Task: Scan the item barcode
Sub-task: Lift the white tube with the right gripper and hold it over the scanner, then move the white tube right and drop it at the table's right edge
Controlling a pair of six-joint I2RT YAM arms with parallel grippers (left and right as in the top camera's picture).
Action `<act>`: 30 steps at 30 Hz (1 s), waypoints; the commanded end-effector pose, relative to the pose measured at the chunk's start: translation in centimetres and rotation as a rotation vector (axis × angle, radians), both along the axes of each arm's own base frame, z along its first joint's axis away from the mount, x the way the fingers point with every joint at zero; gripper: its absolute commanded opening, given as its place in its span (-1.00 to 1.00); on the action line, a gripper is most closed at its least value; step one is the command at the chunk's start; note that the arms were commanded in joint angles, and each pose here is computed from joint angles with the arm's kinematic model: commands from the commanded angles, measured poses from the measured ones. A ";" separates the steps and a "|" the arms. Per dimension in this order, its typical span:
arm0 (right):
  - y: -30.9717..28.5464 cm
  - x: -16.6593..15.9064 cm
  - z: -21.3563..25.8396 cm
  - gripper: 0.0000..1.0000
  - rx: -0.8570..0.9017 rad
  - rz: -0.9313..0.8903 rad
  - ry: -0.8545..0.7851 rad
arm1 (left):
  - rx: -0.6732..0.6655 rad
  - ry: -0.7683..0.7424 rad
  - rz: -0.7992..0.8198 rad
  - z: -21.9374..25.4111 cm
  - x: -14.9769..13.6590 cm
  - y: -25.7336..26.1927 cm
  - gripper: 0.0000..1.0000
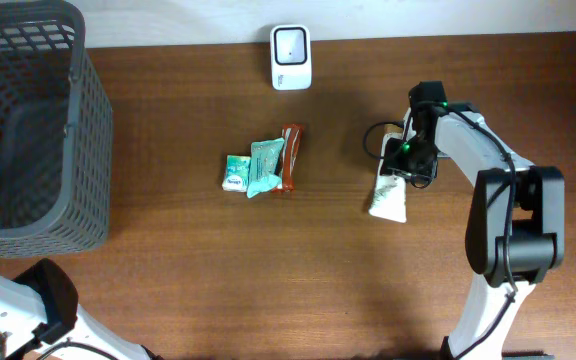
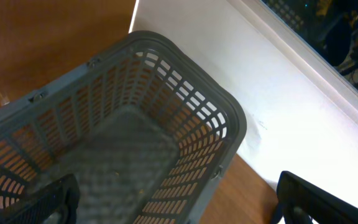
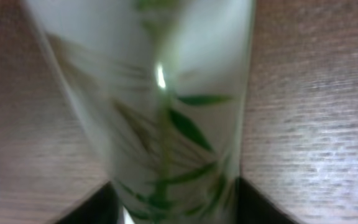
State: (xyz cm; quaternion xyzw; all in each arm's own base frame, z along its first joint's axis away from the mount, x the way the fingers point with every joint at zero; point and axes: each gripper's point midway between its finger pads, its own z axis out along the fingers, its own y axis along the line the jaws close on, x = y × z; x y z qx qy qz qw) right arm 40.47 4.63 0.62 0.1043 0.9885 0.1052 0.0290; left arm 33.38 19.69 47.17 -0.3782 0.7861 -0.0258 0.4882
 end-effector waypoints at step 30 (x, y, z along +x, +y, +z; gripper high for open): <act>12.1 23.6 22.0 -0.92 0.090 -0.126 -1.150 | 0.012 -0.006 -0.005 0.3 -0.3 -0.1 0.98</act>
